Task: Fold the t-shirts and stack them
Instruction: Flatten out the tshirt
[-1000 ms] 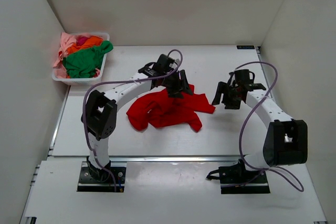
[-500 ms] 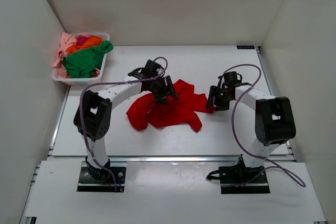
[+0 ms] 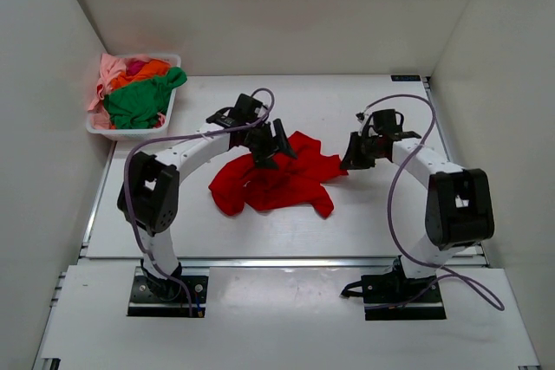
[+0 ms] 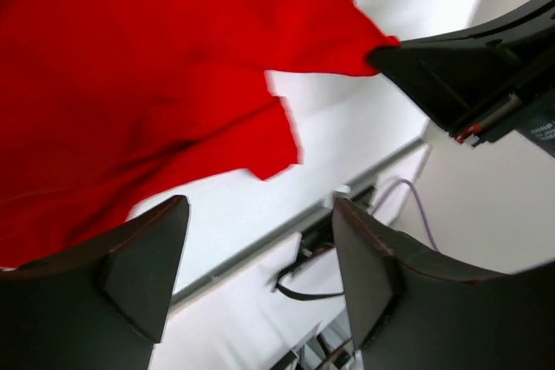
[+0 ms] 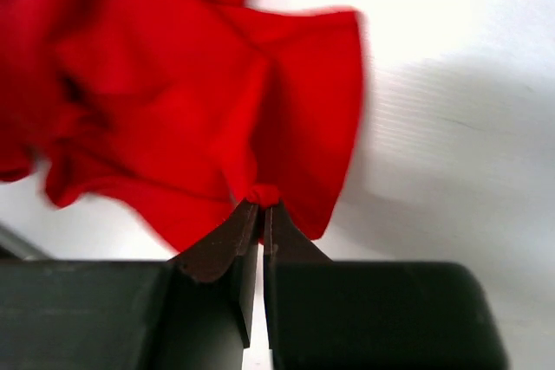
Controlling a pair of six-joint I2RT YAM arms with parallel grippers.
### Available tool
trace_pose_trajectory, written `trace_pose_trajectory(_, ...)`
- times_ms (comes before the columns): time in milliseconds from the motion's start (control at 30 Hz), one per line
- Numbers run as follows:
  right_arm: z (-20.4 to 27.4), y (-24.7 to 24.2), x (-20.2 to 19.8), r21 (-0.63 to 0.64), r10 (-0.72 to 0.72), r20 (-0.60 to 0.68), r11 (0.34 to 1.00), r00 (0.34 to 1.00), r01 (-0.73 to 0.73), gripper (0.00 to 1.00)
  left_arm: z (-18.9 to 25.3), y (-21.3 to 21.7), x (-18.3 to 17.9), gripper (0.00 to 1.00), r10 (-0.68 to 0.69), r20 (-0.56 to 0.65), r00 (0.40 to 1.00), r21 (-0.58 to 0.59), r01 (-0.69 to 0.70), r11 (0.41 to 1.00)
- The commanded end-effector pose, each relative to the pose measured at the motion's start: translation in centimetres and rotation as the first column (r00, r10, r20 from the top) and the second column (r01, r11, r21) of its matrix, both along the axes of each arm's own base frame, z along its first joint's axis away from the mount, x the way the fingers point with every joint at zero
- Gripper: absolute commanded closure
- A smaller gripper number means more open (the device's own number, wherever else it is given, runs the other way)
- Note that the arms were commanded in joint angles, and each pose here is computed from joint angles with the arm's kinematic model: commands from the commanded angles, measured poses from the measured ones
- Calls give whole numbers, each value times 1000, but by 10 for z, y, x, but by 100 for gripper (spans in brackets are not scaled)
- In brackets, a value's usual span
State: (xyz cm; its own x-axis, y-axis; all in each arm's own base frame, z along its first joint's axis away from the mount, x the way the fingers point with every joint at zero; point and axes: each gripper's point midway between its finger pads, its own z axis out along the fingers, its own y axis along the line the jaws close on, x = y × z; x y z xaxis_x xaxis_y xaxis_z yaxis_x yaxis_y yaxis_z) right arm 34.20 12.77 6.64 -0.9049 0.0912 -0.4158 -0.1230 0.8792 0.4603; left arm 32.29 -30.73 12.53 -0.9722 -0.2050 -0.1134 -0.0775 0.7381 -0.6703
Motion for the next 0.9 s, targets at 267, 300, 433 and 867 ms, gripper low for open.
trace_pose_trajectory(267,100,62,-17,162,247,324,936,913,-311,100,57,-66,-4,21,-31,-62,998,-288,12,958)
trace_pose_trajectory(300,99,64,-19,169,259,324,931,910,-325,100,57,-68,-3,23,-29,-68,997,-310,7,951)
trace_pose_trajectory(433,104,79,-33,181,330,350,894,877,-409,100,72,-77,-3,25,-13,-101,995,-383,-27,923)
trace_pose_trajectory(867,108,91,-42,139,403,381,864,832,-483,100,50,-73,-24,36,-5,-320,947,-414,-135,900)
